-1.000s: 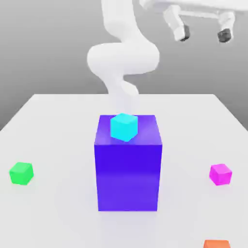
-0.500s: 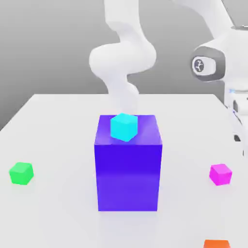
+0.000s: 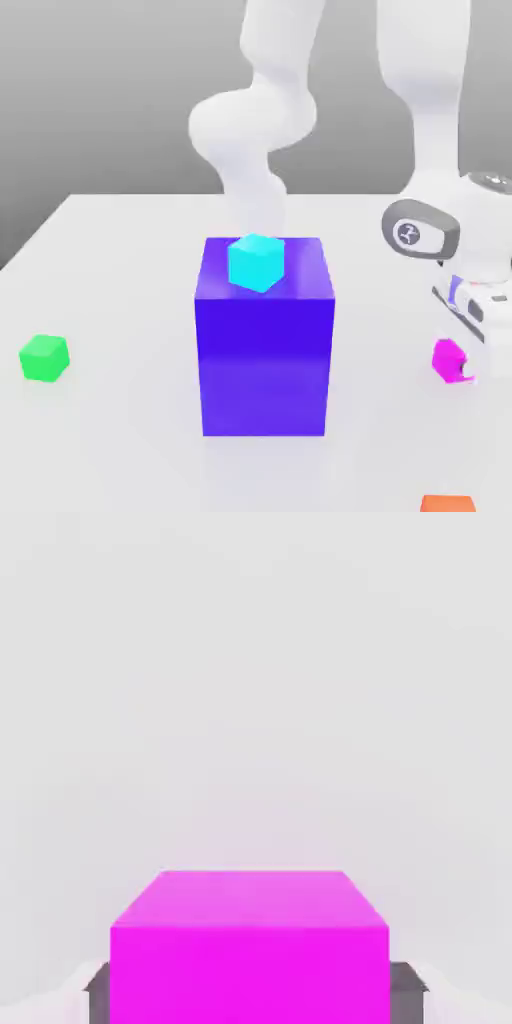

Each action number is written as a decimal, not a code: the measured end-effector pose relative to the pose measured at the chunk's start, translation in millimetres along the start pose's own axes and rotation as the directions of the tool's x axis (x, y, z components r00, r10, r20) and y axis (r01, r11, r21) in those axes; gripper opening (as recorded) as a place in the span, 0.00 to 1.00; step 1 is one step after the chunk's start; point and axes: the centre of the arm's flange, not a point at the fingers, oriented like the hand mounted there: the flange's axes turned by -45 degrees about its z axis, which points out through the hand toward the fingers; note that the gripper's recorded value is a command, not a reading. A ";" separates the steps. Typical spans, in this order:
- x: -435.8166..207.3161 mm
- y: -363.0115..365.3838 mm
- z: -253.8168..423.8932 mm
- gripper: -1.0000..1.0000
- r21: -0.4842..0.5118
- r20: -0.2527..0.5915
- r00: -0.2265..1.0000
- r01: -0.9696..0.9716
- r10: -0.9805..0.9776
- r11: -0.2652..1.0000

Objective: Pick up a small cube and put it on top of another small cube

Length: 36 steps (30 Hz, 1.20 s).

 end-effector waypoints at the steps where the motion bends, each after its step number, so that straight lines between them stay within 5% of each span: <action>1: -0.2 -0.3 3.3 0.00 0.000 0.000 1.000 0.000 0.000 1.000; 8: 0.2 0.5 -54.6 0.00 -0.002 0.001 1.000 0.000 0.000 1.000; 15: 22.8 85.6 -138.5 0.00 -0.179 -0.127 0.988 0.068 -0.092 0.981; 26: -262.3 178.0 -175.5 0.00 -0.247 0.003 1.000 0.012 -0.012 0.969; 36: -527.9 66.7 -167.4 0.00 -0.154 0.086 0.992 -0.074 0.088 0.985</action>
